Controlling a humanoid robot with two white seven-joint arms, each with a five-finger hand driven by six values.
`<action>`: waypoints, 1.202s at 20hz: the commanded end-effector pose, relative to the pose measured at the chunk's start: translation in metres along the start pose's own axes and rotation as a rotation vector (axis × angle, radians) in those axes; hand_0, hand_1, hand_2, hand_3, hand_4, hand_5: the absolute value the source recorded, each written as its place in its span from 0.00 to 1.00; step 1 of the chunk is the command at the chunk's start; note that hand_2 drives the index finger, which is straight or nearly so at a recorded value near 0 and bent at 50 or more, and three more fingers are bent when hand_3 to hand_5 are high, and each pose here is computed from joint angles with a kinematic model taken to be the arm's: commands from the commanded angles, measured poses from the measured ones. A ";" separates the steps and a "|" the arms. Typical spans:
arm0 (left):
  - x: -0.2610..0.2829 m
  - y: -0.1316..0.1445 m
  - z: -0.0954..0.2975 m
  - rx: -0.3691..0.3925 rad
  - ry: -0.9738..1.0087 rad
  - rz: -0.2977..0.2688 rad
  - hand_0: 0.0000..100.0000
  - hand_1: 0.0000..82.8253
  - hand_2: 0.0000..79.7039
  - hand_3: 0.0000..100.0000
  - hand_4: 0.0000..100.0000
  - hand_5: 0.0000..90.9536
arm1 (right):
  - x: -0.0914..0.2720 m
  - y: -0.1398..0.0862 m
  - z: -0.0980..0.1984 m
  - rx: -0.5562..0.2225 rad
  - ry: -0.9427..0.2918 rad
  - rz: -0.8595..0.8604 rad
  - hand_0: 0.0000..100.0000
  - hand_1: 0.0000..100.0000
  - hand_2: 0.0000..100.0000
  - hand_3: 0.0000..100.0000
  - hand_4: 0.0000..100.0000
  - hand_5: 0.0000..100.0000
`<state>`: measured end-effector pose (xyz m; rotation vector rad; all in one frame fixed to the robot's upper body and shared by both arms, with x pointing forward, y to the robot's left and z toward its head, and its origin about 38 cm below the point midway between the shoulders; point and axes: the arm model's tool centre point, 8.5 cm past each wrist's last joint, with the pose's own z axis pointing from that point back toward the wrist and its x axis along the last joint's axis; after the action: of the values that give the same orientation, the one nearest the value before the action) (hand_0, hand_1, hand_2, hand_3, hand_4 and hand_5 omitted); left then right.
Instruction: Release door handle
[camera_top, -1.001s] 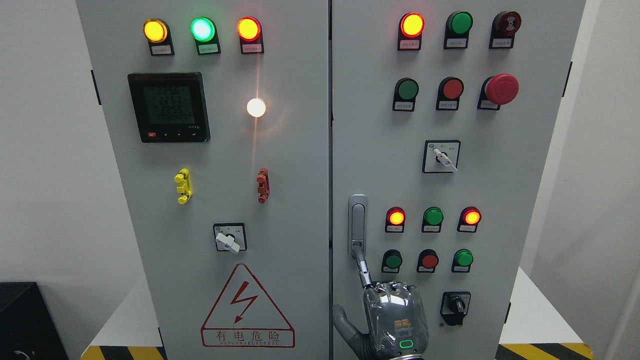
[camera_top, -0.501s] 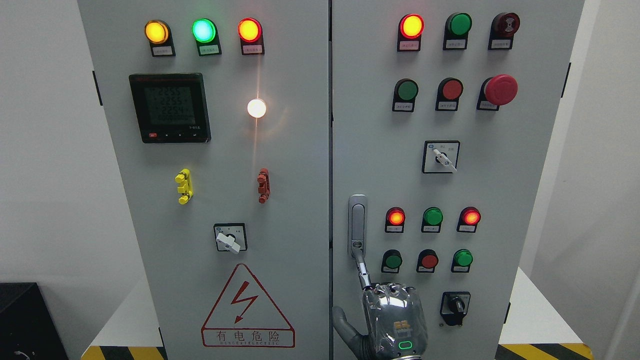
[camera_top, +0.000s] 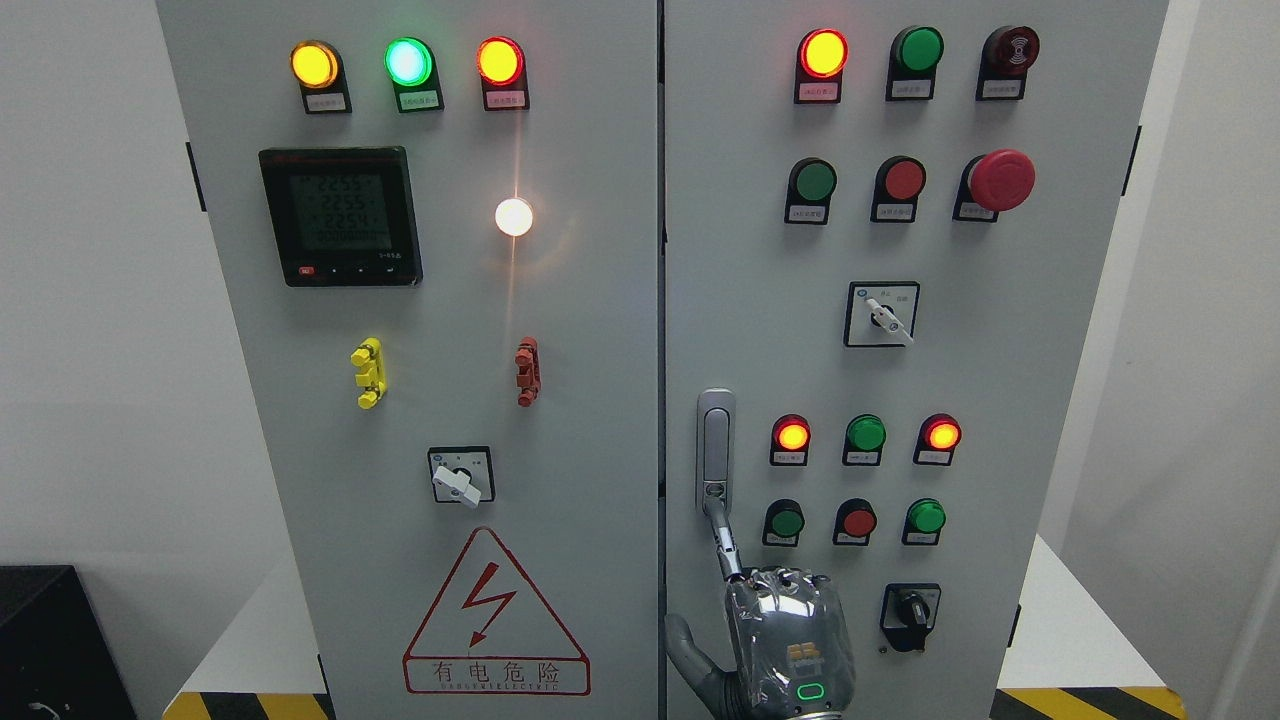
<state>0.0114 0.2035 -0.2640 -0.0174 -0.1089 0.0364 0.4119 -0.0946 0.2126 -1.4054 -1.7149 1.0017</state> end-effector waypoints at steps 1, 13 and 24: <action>0.007 0.001 0.000 0.004 0.003 -0.003 0.12 0.67 0.00 0.00 0.00 0.00 | 0.000 0.002 0.001 0.008 0.002 0.001 0.33 0.28 0.06 1.00 1.00 1.00; 0.007 0.001 0.000 0.004 0.003 -0.003 0.12 0.67 0.00 0.00 0.00 0.00 | -0.001 0.002 0.002 0.008 0.004 0.000 0.33 0.28 0.06 1.00 1.00 1.00; 0.007 0.001 0.000 0.004 0.003 -0.003 0.12 0.67 0.00 0.00 0.00 0.00 | 0.003 -0.005 0.002 -0.017 -0.006 -0.007 0.33 0.28 0.07 1.00 1.00 1.00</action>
<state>0.0114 0.2035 -0.2640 -0.0175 -0.1089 0.0363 0.4101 -0.0947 0.2114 -1.4035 -1.7150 1.0002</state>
